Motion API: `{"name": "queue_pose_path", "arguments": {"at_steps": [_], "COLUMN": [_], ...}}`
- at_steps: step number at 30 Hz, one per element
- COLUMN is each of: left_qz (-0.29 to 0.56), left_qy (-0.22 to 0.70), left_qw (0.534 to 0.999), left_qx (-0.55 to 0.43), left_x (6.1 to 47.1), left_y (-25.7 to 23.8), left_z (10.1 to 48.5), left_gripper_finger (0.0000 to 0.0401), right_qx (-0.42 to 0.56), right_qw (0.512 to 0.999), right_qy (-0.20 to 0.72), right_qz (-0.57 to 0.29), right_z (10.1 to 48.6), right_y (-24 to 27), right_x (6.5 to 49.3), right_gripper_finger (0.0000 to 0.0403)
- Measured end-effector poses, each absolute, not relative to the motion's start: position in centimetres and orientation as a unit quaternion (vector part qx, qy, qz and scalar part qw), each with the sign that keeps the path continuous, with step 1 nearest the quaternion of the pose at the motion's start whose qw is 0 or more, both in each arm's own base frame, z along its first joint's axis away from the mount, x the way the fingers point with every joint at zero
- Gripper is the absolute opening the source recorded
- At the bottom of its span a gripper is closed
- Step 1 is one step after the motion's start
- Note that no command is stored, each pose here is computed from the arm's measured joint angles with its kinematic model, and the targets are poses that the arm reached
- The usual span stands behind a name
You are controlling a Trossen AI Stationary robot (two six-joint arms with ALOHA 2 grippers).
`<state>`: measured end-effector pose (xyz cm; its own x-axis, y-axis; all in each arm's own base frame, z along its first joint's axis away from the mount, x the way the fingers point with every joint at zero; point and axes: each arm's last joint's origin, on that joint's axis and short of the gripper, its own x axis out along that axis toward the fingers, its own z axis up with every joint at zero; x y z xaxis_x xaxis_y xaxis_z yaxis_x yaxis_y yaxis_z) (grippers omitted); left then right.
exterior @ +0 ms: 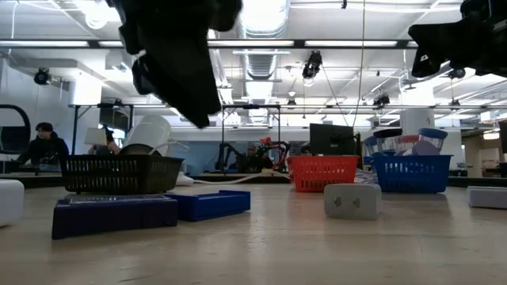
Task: Pick & Place Office items
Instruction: Put the right dark blue digital clock into the red bin
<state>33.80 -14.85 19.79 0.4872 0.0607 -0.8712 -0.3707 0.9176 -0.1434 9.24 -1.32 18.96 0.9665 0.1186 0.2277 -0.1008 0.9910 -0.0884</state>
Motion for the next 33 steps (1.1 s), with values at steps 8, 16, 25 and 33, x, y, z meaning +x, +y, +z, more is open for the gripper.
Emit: {"name": "queue_pose_path", "arguments": {"at_steps": [8, 16, 25, 33], "left_qz": [0.130, 0.165, 0.203, 0.191], "left_qy": [0.551, 0.586, 0.619, 0.629], "left_qw": [0.812, 0.782, 0.748, 0.740], "left_qx": [-0.144, -0.131, -0.125, -0.139], "left_x": [37.9, 40.2, 39.9, 39.2], "left_y": [-16.9, -16.7, -15.2, -15.0], "left_z": [17.8, 15.6, 14.3, 13.1], "left_gripper_finger": [0.0304, 0.0343, 0.0340, 0.0339], "right_qx": [-0.039, -0.042, -0.044, -0.038], "right_qw": [0.991, 0.991, 0.990, 0.991], "right_qy": [-0.117, -0.118, -0.119, -0.115], "right_qz": [0.055, 0.055, 0.055, 0.056], "right_z": [19.0, 19.0, 19.0, 19.0], "right_y": [-1.3, -1.3, -1.3, -1.3], "right_x": [9.2, 9.2, 9.2, 9.2], "right_gripper_finger": [0.0008, 0.0008, 0.0008, 0.0008]}}
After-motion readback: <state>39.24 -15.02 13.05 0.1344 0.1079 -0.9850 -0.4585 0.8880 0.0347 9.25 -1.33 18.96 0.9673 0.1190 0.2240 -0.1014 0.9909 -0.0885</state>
